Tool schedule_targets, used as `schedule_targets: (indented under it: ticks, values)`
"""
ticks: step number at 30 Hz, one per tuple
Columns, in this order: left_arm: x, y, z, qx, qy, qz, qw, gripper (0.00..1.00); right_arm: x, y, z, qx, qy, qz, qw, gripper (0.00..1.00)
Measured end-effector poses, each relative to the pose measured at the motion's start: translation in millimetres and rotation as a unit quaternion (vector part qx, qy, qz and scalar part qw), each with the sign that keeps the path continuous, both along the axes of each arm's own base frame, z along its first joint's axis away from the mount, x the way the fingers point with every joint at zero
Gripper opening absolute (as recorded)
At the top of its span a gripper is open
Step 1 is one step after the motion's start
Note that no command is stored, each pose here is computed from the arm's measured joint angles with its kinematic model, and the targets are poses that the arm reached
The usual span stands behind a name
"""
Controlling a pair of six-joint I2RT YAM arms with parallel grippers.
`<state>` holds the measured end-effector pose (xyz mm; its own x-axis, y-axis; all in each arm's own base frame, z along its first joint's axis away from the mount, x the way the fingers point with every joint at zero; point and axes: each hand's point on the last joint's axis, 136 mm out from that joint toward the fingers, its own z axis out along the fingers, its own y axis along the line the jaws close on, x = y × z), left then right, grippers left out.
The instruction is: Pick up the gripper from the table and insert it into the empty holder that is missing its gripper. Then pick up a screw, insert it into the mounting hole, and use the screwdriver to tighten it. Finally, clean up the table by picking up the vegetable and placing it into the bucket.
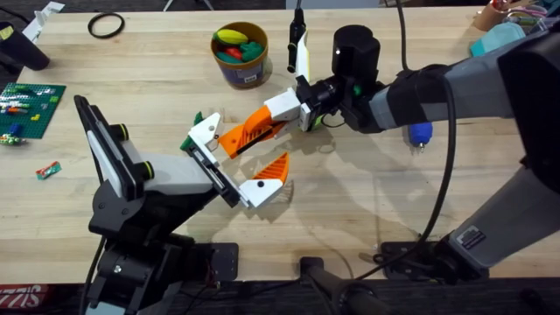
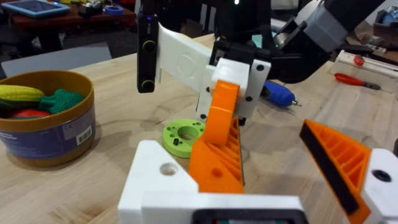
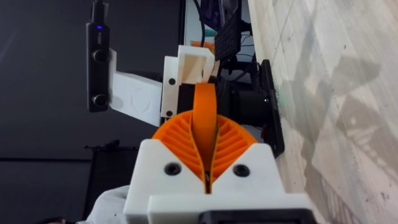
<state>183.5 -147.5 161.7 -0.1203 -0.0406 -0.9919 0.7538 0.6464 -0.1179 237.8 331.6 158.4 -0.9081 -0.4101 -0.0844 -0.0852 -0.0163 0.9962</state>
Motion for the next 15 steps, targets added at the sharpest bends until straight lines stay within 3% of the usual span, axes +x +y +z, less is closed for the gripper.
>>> schedule_targets:
  ticks: [15]
  values:
    - [1.7,1.2,2.3,-0.001,-0.004,0.006,1.000,0.986,-1.3,-1.1,-2.3,-0.007,0.014,0.003,1.000,0.013]
